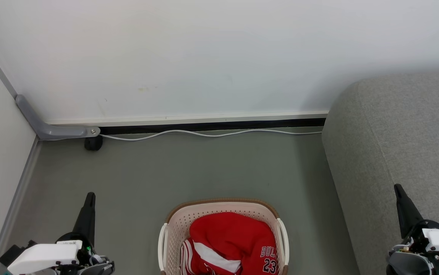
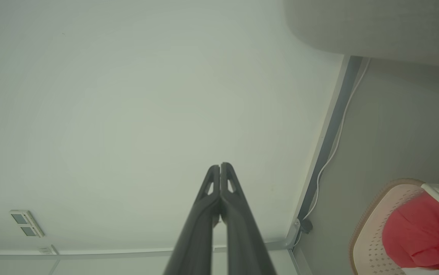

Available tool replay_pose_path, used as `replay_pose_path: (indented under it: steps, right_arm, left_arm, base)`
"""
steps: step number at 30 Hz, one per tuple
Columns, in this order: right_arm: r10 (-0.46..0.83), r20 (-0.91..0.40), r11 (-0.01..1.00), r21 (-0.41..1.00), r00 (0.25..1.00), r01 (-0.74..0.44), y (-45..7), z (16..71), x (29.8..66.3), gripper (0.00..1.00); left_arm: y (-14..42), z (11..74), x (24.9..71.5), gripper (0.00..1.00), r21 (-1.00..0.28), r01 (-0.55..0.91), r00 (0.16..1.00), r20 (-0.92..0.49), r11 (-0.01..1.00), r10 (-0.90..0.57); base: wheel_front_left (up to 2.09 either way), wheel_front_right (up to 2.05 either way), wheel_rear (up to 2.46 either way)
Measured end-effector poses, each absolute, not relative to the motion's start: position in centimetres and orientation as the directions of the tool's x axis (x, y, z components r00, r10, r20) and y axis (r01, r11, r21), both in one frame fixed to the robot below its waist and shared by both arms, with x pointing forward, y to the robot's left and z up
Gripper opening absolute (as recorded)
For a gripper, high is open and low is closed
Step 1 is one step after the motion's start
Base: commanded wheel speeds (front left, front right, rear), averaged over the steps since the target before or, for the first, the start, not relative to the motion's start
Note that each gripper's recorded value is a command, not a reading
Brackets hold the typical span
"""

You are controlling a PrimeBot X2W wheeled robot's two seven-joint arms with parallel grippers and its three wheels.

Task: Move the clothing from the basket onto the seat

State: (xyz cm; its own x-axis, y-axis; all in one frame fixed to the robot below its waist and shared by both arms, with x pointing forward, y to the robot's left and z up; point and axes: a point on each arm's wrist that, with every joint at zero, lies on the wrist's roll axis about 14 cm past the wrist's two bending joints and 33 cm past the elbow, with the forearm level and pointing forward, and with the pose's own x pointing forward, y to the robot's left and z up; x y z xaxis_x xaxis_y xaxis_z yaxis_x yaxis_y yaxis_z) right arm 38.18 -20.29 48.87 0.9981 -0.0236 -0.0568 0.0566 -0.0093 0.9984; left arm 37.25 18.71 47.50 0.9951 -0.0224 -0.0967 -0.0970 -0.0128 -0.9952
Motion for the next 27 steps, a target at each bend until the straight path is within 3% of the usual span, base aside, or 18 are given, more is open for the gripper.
replay_pose_path:
  steps: [27]
  right_arm:
    - [-0.024, -0.057, -0.009, 0.998, 0.998, 0.057, -20.29, 48.87, 38.18, 0.0]
  left_arm:
    - [18.71, 47.5, 37.25, 0.0, -0.995, -0.097, 0.995, -0.097, -0.013, -0.022]
  base:
    - [0.0, 0.0, 0.0]
